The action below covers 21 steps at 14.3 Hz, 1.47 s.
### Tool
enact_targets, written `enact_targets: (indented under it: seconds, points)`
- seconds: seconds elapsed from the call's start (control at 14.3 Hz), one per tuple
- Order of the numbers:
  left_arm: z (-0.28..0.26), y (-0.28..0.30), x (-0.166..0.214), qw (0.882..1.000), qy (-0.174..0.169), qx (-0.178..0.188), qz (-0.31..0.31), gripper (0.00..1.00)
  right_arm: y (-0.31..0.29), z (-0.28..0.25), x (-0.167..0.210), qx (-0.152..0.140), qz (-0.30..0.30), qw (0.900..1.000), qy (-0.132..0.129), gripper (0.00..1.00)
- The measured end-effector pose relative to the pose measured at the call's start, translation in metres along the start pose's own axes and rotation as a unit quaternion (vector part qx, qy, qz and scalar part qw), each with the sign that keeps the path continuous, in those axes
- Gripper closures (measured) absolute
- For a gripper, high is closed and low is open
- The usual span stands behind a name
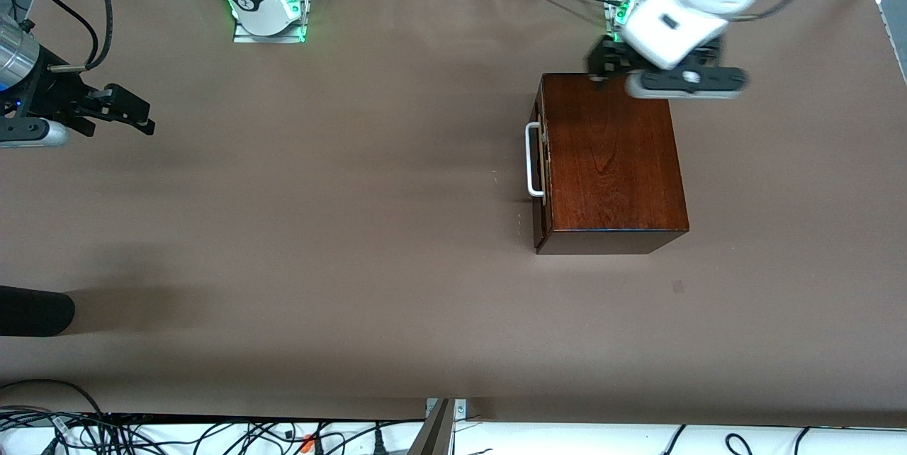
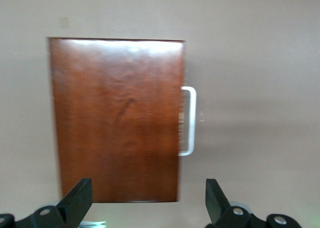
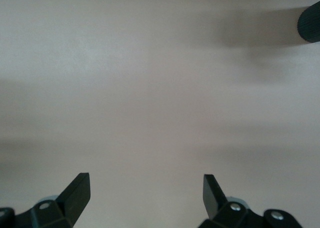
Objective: Open drawer, take yellow block, close drawer
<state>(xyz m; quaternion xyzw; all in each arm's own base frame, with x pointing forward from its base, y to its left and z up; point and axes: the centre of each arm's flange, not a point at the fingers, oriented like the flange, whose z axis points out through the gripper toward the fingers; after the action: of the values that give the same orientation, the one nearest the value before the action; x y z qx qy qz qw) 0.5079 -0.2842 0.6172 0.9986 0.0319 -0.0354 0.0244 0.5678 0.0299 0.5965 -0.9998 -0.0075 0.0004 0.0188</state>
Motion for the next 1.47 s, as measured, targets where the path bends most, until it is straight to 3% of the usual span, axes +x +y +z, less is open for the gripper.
enact_targets:
  seconds: [0.42, 0.56, 0.98, 1.47]
  points:
    - [0.12, 0.157, -0.057, 0.996, 0.028, 0.081, -0.028, 0.0, 0.0, 0.0, 0.0, 0.0, 0.0, 1.0, 0.0, 0.0]
    - [0.162, 0.179, -0.059, 0.994, 0.037, 0.107, -0.014, 0.0, 0.0, 0.0, 0.0, 0.0, 0.0, 1.0, 0.0, 0.0]
    - [0.217, 0.177, -0.033, 0.989, 0.026, 0.142, 0.044, 0.0, 0.002, 0.0, 0.0, 0.0, 0.002, 1.0, 0.0, 0.0]
    - [0.278, 0.147, -0.01, 0.984, 0.01, 0.167, 0.053, 0.0, 0.002, 0.0, 0.0, 0.0, 0.002, 1.0, 0.0, 0.0]
